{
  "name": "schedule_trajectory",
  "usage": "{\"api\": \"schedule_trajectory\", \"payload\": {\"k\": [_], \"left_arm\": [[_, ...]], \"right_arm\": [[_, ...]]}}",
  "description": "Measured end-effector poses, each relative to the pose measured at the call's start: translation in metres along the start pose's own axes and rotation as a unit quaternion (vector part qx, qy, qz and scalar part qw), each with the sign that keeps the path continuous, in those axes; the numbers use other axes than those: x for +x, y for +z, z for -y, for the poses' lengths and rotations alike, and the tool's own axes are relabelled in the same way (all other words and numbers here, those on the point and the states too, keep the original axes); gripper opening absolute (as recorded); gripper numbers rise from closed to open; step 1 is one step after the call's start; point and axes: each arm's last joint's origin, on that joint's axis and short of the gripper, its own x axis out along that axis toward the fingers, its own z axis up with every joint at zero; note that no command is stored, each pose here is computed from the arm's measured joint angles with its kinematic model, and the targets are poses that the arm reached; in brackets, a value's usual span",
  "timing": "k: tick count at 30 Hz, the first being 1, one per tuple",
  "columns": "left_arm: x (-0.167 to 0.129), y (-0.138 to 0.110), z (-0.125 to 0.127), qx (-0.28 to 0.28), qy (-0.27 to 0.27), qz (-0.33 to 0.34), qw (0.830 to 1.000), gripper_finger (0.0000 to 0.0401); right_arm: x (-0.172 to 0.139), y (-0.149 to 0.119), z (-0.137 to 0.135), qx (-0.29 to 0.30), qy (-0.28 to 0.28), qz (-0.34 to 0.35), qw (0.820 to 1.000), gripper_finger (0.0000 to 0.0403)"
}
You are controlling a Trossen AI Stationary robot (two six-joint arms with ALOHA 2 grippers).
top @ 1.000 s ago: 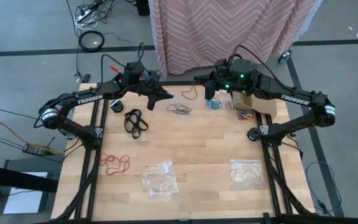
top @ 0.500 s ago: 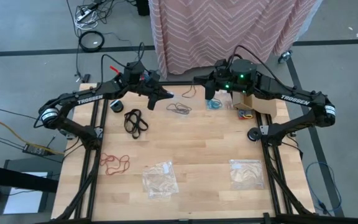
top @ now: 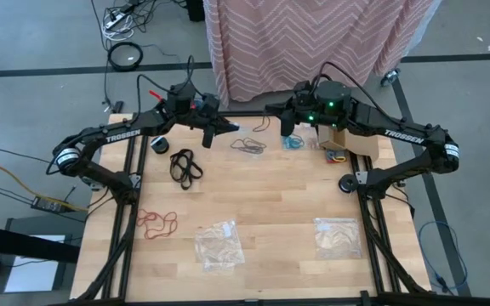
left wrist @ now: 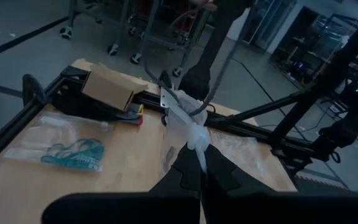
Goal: Sort rubber bands
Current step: Put the black rubber band into the bottom center transparent zip bag
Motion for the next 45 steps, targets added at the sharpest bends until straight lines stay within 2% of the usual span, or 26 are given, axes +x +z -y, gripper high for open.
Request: {"api": "schedule_trajectory", "payload": {"k": [13, 21, 27, 34, 37, 41, 45], "left_arm": [[0.000, 0.002, 0.000, 0.005, 0.001, 0.011, 1.000, 0.0000], [-0.001, 0.016, 0.004, 0.010, -0.005, 0.073, 0.997, 0.0000], [-0.001, 0.018, 0.005, 0.004, -0.013, 0.081, 0.997, 0.0000], [0.002, 0.018, 0.009, 0.006, -0.024, 0.079, 0.997, 0.0000], [0.002, 0.017, 0.010, 0.004, -0.024, 0.075, 0.997, 0.0000], [0.003, 0.013, 0.008, -0.001, -0.018, 0.056, 0.998, 0.0000], [0.003, 0.010, 0.007, -0.006, -0.015, 0.046, 0.999, 0.0000]], "right_arm": [[0.000, 0.000, 0.000, 0.000, 0.000, 0.000, 1.000, 0.0000], [0.000, -0.001, 0.000, 0.004, 0.009, -0.011, 1.000, 0.0000], [0.001, -0.006, 0.002, 0.012, 0.000, -0.037, 0.999, 0.0000], [0.023, -0.021, 0.004, 0.018, 0.006, -0.077, 0.997, 0.0000], [0.035, -0.028, 0.000, 0.001, 0.007, -0.074, 0.997, 0.0000], [0.038, -0.013, -0.010, -0.026, 0.014, -0.053, 0.998, 0.0000], [0.032, 0.003, -0.012, -0.057, -0.017, -0.096, 0.994, 0.0000]]}}
